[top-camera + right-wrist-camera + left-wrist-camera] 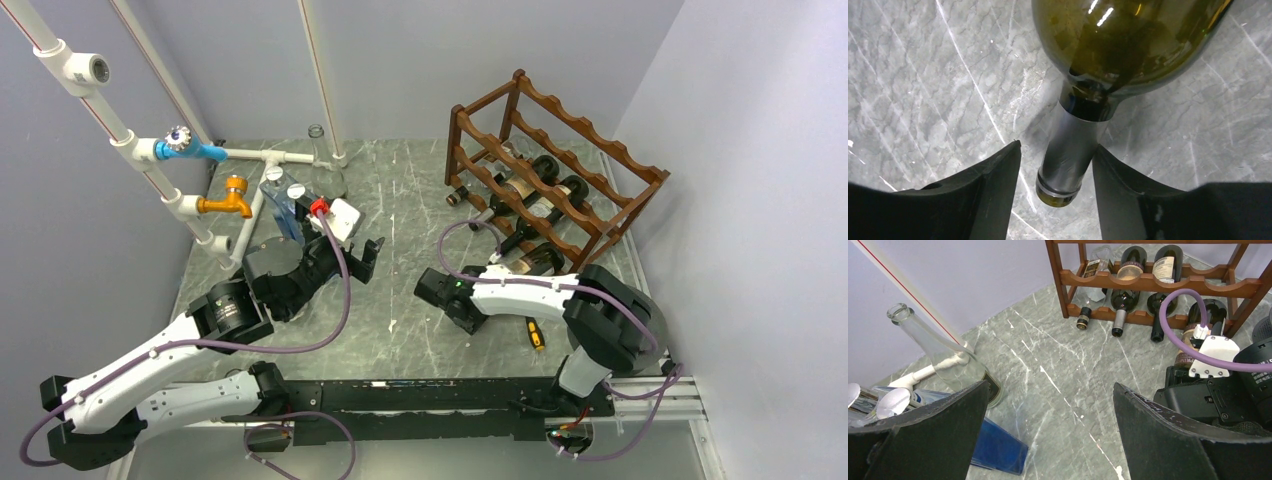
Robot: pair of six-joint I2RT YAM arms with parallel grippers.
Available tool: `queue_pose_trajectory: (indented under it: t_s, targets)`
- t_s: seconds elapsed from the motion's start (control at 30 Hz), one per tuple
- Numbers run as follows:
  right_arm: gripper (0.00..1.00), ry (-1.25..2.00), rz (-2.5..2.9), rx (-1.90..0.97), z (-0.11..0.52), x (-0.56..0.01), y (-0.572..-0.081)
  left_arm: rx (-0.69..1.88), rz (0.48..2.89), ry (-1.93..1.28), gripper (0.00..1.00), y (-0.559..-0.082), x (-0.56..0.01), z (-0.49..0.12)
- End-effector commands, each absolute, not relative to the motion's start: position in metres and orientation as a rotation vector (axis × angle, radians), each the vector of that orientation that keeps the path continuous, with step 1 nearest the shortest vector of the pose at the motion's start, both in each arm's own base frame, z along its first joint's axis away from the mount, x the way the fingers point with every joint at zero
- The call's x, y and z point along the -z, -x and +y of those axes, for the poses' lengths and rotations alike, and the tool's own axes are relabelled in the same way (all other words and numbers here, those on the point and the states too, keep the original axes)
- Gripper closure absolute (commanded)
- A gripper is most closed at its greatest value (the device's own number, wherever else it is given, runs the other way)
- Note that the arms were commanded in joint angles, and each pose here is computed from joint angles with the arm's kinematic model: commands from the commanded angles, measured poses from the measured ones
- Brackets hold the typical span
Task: Put the wine bottle on the wine rack
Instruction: Place the wine bottle in the wine rack.
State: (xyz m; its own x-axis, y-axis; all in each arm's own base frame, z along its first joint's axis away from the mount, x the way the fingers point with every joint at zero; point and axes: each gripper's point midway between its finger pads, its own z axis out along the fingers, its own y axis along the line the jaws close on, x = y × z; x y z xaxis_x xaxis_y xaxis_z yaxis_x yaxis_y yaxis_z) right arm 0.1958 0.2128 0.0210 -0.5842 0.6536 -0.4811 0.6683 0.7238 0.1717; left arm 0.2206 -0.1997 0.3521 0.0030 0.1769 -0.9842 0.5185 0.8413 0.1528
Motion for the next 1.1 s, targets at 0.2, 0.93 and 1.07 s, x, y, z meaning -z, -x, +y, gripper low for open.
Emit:
queue_pose_trajectory:
  t_s: [0.2, 0.93, 1.07]
  targets:
    - [0.63, -1.037, 2.306, 0.127, 0.196, -0.033, -0.208, 0.346, 1.521, -0.525, 0.0, -0.214, -0.372, -0.194]
    - [1.0, -1.011, 2.214, 0.253, 0.112, -0.066, -0.238, 0.339, 1.515, -0.527, 0.0, -0.214, -0.374, -0.191]
    - [1.0, -1.005, 2.214, 0.344, 0.1, -0.058, -0.241, 0.353, 1.509, -0.537, 0.0, -0.212, -0.375, -0.194]
